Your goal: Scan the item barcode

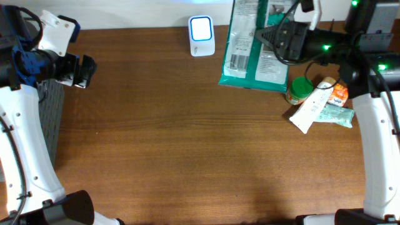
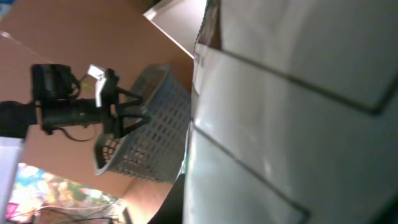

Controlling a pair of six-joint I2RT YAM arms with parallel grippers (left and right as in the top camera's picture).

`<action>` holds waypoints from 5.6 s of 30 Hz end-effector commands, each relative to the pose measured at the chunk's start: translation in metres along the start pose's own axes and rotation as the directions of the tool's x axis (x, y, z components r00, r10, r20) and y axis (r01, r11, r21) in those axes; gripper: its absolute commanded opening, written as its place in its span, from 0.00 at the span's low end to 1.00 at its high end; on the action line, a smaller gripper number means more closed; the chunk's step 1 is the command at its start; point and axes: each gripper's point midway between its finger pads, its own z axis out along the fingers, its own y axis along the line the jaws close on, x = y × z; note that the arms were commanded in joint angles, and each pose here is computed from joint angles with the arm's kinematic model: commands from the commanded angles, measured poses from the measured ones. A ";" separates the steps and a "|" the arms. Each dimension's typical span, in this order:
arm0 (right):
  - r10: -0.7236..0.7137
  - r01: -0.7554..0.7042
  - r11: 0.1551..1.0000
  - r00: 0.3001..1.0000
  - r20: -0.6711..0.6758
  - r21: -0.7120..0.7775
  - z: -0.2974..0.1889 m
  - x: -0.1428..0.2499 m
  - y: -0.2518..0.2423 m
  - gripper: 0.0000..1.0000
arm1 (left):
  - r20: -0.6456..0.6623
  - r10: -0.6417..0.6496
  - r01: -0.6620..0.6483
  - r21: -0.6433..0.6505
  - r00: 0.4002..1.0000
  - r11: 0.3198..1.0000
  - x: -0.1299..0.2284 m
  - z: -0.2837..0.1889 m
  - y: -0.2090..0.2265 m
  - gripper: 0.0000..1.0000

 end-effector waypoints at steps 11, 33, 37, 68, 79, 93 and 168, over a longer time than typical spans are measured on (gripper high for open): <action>-0.680 0.638 0.453 0.699 -0.221 0.622 0.156 -0.020 -0.085 0.04 | -0.045 0.079 -0.083 -0.087 0.996 0.993 0.013 -0.006 0.027 0.99; -0.765 0.791 -0.519 -0.260 -0.589 0.325 0.312 0.022 -0.227 0.04 | -0.046 0.079 -0.083 -0.087 0.996 0.993 0.013 -0.006 0.027 0.99; -0.765 0.791 -0.519 -0.260 -0.589 0.325 0.312 0.022 -0.226 0.04 | -0.046 0.079 -0.083 -0.087 0.996 0.993 0.013 -0.006 0.027 0.99; 0.442 0.181 0.546 0.768 -0.464 0.818 -0.012 0.233 -0.230 0.04 | -0.049 0.078 -0.082 -0.084 0.996 0.993 0.014 -0.006 0.026 0.99; 0.532 0.086 0.451 0.774 -0.344 0.889 -0.074 0.194 -0.245 0.75 | -0.049 0.078 -0.082 -0.084 0.996 0.993 0.014 -0.006 0.026 0.99; 0.076 0.069 0.554 0.988 -0.132 0.830 -0.166 0.076 -0.023 0.98 | -0.049 0.078 -0.082 -0.085 0.996 0.993 0.014 -0.006 0.026 0.99; -0.577 0.151 0.602 0.762 0.296 0.784 -0.107 0.256 -0.170 0.99 | 0.375 0.298 -0.191 -0.296 0.878 0.936 0.075 -0.077 -0.079 0.99</action>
